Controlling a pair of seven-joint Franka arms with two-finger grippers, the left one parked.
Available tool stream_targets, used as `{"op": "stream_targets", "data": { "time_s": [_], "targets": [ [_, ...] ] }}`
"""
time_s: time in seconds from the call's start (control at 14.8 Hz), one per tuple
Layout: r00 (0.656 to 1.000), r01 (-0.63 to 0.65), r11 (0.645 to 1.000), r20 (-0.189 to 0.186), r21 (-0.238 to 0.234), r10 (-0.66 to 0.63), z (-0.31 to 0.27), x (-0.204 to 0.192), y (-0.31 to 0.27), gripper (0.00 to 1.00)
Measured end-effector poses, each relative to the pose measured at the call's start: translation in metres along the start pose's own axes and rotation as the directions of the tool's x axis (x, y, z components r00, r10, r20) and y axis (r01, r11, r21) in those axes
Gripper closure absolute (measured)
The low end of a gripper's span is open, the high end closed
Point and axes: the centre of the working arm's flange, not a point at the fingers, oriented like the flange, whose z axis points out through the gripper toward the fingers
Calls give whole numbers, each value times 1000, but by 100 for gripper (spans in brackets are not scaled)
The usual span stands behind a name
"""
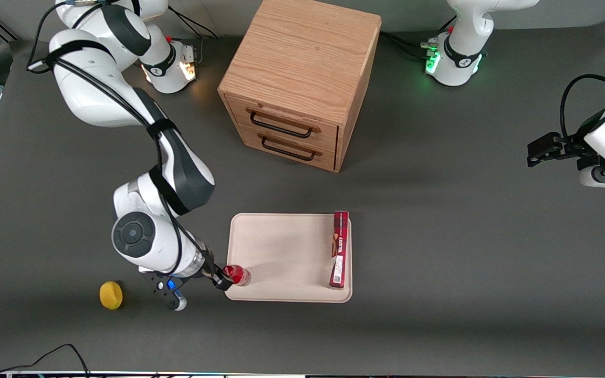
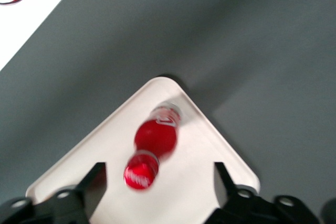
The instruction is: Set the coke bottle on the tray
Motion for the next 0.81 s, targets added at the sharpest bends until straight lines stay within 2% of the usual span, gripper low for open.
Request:
{"op": "stream_targets", "data": {
  "time_s": [0.07,0.2,0.27,0.41,0.61,0.81],
  "targets": [
    [998,58,998,-2,-15,-58,-34,-1,7,0],
    [980,201,977,9,-72,-201,-125,-6,41,0],
    [964,266,959,23,-95,-265,-170,-12,63,0],
    [931,364,925,61,-109,-359,-241,-29,112,0],
    [895,442,893,110,-90,-432,-278,-24,197,0],
    [889,451,890,129,-74,-440,-263,-11,282,0]
  ]
}}
